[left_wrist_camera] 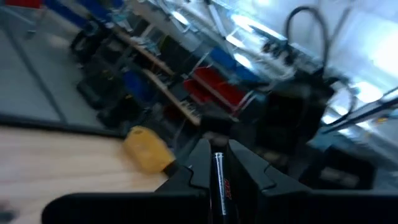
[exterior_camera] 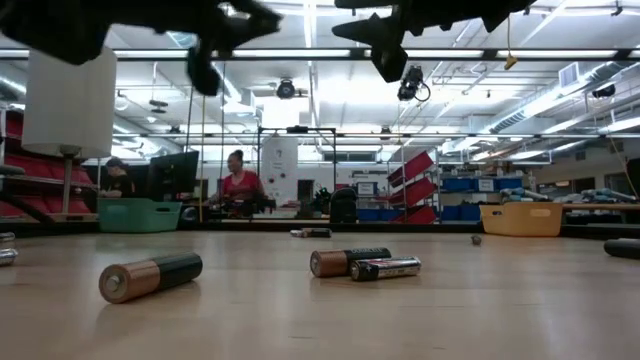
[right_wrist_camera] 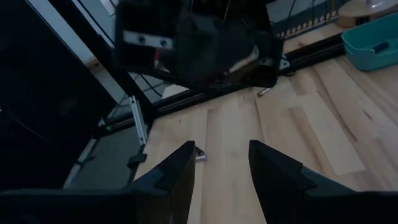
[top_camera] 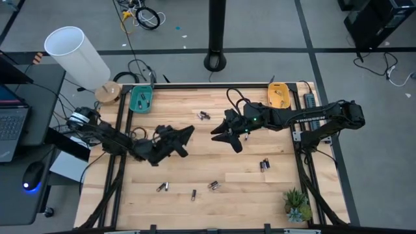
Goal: Sort batteries
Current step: Put the silver battery into the yellow bin
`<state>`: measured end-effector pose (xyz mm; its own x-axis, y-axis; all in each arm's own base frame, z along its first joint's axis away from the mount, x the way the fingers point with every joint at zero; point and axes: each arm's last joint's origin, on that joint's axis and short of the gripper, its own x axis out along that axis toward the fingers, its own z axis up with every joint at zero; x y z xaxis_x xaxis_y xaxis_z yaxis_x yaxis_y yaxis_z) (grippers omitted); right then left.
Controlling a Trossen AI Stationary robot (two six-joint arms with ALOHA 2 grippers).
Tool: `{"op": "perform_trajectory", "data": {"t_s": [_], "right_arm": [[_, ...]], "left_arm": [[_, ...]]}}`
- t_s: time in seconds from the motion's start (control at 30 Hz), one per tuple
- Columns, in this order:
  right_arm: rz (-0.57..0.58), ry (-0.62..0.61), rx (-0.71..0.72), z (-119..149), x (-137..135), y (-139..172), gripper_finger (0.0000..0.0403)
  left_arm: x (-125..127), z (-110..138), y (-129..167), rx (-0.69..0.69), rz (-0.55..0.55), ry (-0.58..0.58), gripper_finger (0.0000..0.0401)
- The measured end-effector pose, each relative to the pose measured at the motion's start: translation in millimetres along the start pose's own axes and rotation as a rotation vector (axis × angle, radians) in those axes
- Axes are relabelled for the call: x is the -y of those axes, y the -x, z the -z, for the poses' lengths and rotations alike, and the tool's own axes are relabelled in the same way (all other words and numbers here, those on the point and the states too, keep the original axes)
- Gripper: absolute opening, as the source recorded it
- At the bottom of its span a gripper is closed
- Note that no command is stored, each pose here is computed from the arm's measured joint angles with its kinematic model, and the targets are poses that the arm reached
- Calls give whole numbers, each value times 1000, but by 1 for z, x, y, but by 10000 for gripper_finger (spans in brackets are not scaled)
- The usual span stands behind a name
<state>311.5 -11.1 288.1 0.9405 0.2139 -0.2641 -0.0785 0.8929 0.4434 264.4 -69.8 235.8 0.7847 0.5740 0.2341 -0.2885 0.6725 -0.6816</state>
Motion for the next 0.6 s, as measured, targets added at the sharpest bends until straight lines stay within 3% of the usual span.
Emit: {"op": "perform_trajectory", "data": {"t_s": [0.17,0.33,0.6], "right_arm": [[-2,30,8,-1,0,0,158],[-21,40,14,-2,-1,0,158],[-78,66,71,-7,-7,0,155]], "left_arm": [[14,-14,-28,30,108,49,38],[20,-30,-51,48,216,177,38],[15,-43,-70,54,281,310,38]]}}
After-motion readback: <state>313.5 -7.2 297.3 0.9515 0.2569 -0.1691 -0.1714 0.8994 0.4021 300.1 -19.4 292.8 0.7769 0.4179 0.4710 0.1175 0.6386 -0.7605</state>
